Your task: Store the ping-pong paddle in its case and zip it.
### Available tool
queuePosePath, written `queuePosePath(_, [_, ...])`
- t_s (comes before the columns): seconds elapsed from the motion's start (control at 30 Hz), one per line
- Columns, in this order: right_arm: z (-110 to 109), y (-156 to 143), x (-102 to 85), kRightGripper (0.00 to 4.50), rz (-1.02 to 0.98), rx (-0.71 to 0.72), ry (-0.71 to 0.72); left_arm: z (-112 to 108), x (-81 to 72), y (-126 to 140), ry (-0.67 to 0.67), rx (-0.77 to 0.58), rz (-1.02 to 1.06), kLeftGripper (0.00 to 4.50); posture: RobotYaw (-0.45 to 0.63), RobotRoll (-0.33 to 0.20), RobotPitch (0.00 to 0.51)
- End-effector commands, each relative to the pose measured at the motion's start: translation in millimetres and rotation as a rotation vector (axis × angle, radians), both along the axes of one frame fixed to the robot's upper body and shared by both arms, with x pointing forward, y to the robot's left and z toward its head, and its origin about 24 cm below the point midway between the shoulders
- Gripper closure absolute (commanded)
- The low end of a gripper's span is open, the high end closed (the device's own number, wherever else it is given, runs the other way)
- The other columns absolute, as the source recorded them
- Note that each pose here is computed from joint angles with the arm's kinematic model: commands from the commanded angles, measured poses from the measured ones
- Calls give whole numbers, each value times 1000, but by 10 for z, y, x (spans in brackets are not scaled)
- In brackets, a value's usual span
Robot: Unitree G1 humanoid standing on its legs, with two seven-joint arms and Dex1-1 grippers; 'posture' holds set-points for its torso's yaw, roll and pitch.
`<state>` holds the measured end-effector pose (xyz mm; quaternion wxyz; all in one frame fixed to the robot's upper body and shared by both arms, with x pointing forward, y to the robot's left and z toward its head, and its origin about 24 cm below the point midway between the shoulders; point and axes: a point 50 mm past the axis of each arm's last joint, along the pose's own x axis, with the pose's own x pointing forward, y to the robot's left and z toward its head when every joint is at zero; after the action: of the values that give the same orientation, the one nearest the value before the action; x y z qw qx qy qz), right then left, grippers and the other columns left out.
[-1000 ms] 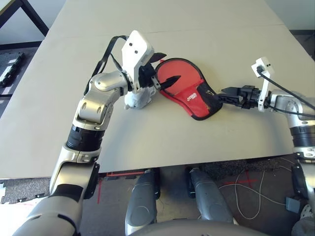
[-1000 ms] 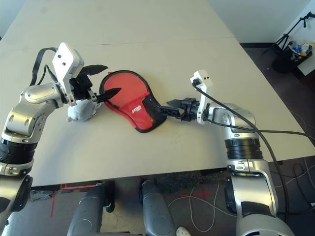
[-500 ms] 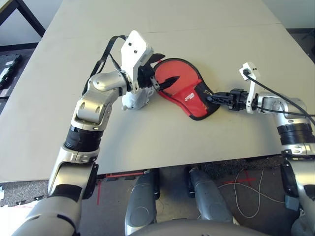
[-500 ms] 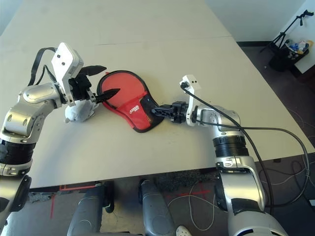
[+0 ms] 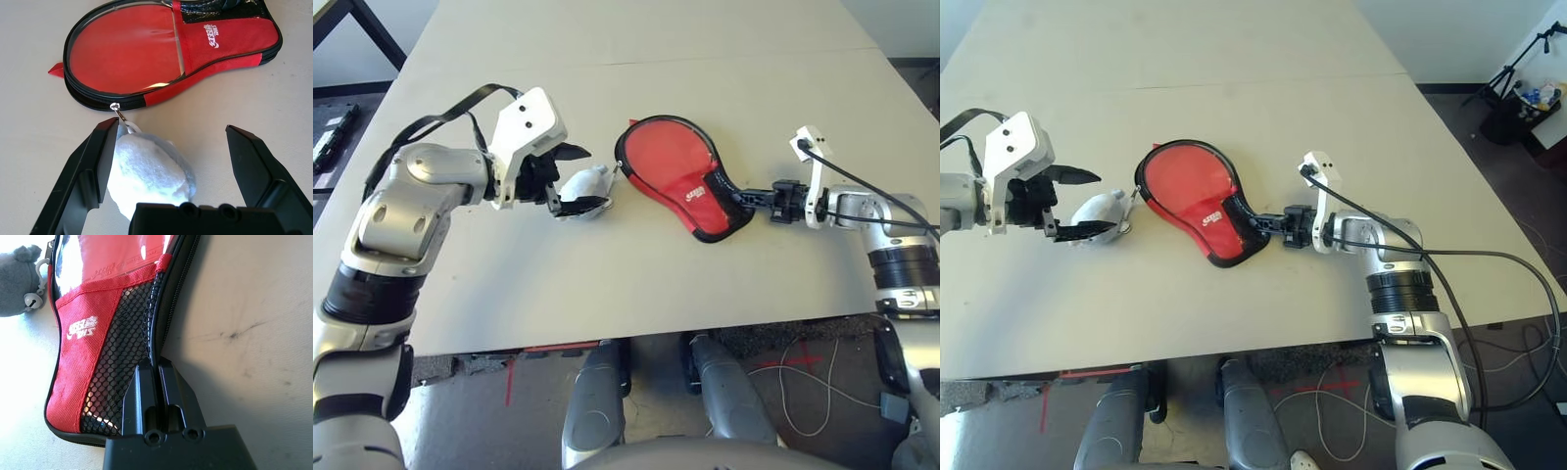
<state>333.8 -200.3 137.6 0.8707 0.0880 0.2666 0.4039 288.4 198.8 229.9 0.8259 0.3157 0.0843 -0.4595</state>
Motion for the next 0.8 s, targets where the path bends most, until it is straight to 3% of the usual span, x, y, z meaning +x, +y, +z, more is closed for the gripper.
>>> queuePosePath(0.03, [-195,47,-139,4477,17,-4,119,-38,-14,-41,4,0,-9,0,11,0,256])
queuePosePath(0.8, [-215,588,-913,4477,110,92,300,-89,-36,-97,12,-2,-25,0,0,0,270])
